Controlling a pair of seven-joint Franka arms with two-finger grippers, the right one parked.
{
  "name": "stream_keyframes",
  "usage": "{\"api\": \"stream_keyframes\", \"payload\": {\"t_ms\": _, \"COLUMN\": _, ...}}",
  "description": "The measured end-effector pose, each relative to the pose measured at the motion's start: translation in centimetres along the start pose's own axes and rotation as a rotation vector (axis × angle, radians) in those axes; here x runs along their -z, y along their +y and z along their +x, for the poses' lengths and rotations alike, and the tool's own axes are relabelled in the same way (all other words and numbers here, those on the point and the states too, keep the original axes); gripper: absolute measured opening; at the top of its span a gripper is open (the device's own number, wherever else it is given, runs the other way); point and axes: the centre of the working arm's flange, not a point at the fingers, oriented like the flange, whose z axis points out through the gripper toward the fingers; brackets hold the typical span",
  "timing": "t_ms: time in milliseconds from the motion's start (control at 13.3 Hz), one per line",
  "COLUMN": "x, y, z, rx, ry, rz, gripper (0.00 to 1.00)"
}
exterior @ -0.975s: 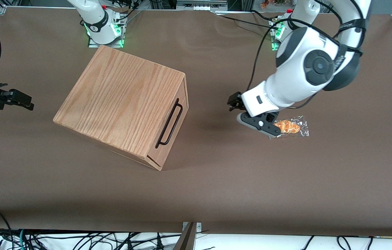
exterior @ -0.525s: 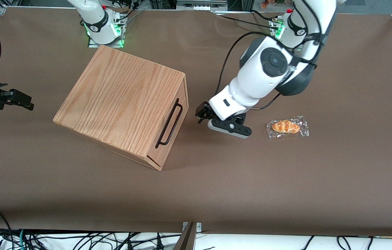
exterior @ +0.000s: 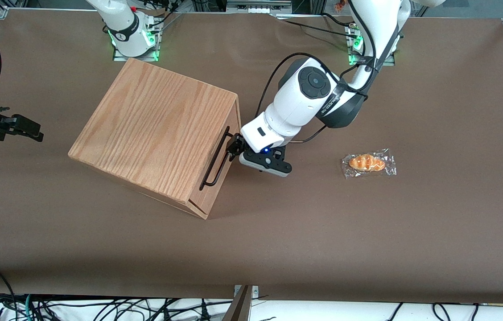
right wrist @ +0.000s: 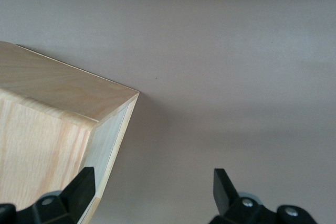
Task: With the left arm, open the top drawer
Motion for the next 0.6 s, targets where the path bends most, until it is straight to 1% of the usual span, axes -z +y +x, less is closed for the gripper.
{"api": "stream_keyframes", "payload": {"t_ms": 150, "x": -0.7, "y": 0.8, "z": -0.6, "rx": -0.012, "ry": 0.0, "rz": -0.005, "gripper": 1.0}}
{"api": "stream_keyframes", "payload": {"t_ms": 375, "x": -1.6, "y": 1.7, "z": -1.1, "rx": -0.025, "ry": 0.016, "rz": -0.016, "gripper": 1.0}}
{"api": "stream_keyframes", "payload": {"t_ms": 600, "x": -2.4, "y": 1.6, "z": -1.3, "rx": -0.025, "ry": 0.01, "rz": -0.012, "gripper": 1.0}}
